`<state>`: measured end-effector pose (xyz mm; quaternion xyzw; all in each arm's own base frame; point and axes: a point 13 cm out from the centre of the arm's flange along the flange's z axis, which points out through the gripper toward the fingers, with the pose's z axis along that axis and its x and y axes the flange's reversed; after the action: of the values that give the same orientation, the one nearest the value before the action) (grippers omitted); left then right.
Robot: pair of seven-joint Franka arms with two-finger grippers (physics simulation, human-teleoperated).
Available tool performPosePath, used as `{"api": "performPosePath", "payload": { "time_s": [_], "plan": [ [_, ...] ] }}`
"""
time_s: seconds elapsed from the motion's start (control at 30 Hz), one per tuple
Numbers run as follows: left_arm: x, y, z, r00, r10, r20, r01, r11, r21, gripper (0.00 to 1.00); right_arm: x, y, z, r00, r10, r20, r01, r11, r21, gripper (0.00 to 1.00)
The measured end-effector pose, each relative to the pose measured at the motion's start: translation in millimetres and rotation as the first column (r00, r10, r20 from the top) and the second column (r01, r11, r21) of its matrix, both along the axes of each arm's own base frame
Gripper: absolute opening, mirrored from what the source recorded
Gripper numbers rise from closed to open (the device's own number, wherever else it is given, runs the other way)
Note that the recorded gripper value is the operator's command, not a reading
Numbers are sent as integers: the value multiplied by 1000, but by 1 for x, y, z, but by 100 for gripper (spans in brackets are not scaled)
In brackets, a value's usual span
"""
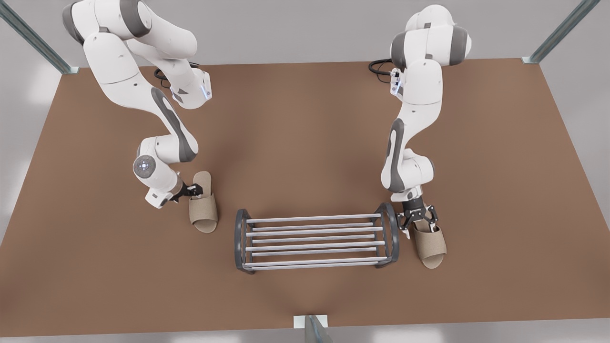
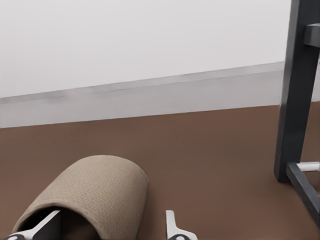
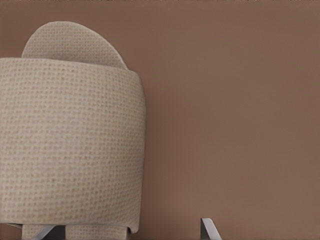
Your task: Place the right shoe on the shoe rack with the right arm, and place the left shoe on the shoe rack with the left arm
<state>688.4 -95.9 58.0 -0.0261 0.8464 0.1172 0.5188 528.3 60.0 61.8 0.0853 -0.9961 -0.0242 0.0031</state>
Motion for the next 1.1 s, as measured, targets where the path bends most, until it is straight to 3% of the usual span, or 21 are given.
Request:
{"api": "performPosePath", "payload": {
  "time_s": [0.33, 0.47, 0.7, 0.8, 0.87, 1.0, 1.1],
  "plan": [
    [2, 2, -22, 1000, -4, -17, 4, 1000, 14, 100, 8, 9, 2, 1000, 12, 17, -12, 1000, 8, 99],
    [12, 8, -21, 1000, 3, -7, -3, 1000, 4, 100, 9, 10, -2, 1000, 13, 15, -13, 1000, 11, 84],
    [19, 9, -7, 1000, 4, 1, -4, 1000, -7, 54, 10, 11, -2, 1000, 16, 15, -16, 1000, 15, 22],
    [24, 9, 4, 1000, 3, 3, -3, 1000, -17, 31, 10, 10, -2, 1000, 26, 17, -26, 1000, 16, 21],
    [26, 10, 9, 1000, -1, 0, 1, 1000, -17, 21, 16, 11, 2, 999, 35, 27, -36, 999, 16, 21],
    [33, 12, 43, 1000, -15, 6, 15, 999, -33, 21, 39, 11, 24, 997, 49, 62, -50, 999, 16, 21],
    [47, 40, 152, 998, -1, 58, 6, 996, -89, 21, 52, 8, 47, 995, 52, 87, -53, 998, 15, 21]
  ]
}}
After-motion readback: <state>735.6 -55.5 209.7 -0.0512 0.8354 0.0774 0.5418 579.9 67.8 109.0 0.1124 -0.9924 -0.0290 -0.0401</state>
